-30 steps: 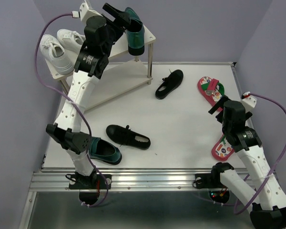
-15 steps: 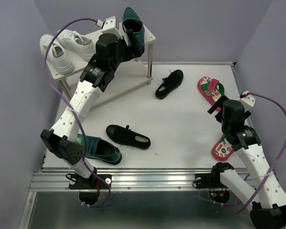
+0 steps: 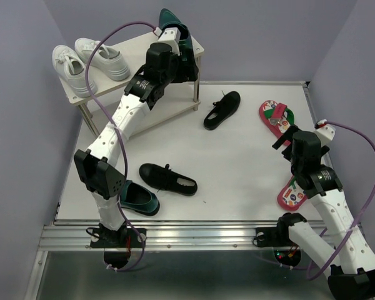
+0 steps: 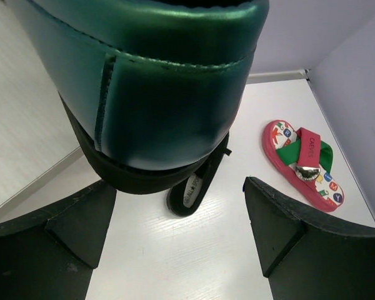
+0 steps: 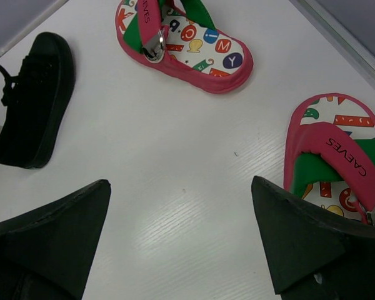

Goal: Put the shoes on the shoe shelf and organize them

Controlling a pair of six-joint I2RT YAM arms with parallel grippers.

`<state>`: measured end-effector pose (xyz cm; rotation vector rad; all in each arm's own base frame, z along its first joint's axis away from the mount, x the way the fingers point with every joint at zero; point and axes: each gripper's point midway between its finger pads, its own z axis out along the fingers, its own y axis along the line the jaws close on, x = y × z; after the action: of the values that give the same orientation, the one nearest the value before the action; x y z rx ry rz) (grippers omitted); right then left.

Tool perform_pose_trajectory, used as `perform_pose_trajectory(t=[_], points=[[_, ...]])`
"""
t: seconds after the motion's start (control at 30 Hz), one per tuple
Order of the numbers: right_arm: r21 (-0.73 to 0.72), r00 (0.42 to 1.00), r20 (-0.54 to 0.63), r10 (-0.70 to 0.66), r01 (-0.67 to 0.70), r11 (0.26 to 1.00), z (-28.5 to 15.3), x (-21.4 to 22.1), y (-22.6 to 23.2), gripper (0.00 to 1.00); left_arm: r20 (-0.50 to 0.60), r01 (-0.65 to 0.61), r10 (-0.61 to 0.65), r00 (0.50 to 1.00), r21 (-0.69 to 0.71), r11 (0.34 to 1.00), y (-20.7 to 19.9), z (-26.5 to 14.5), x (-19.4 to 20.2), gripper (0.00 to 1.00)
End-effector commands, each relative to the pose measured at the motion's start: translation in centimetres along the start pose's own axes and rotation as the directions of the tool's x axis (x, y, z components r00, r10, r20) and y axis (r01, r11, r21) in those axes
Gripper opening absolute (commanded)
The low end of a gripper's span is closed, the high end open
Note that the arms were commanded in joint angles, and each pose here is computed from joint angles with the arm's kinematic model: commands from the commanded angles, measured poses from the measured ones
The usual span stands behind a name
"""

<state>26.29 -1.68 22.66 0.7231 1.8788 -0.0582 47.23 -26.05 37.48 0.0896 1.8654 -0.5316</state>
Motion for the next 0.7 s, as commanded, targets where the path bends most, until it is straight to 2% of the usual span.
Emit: perform_pose_trajectory(t=[0.0, 0.23, 0.47, 0.67], points=[[-0.027, 0.997, 0.065, 0.038, -0.036, 0.999, -0.6, -2.1, 0.6, 1.00, 0.073, -0.022, 0.013, 0.997, 0.120, 0.993, -2.9, -0.4, -2.9, 0.94], [-0.023, 0.997, 0.061, 0.036, -0.035, 0.999, -0.5, -1.9, 0.5, 1.00, 0.076, -0.027, 0.014, 0.997, 0.171, 0.985, -4.2, 0.6, -3.3, 0.94], [-0.021, 0.998, 0.062, 0.033, -0.032, 0.999, -0.5, -1.7, 0.3, 1.00, 0.049, -0.020, 0.013, 0.999, 0.165, 0.986, -4.3, 0.9, -2.2, 0.94], [-0.021, 0.998, 0.062, 0.033, -0.032, 0.999, -0.5, -1.6, 0.2, 1.00, -0.001, -0.034, 0.035, 0.999, 0.160, 0.987, -5.5, -1.5, -0.2, 0.99]])
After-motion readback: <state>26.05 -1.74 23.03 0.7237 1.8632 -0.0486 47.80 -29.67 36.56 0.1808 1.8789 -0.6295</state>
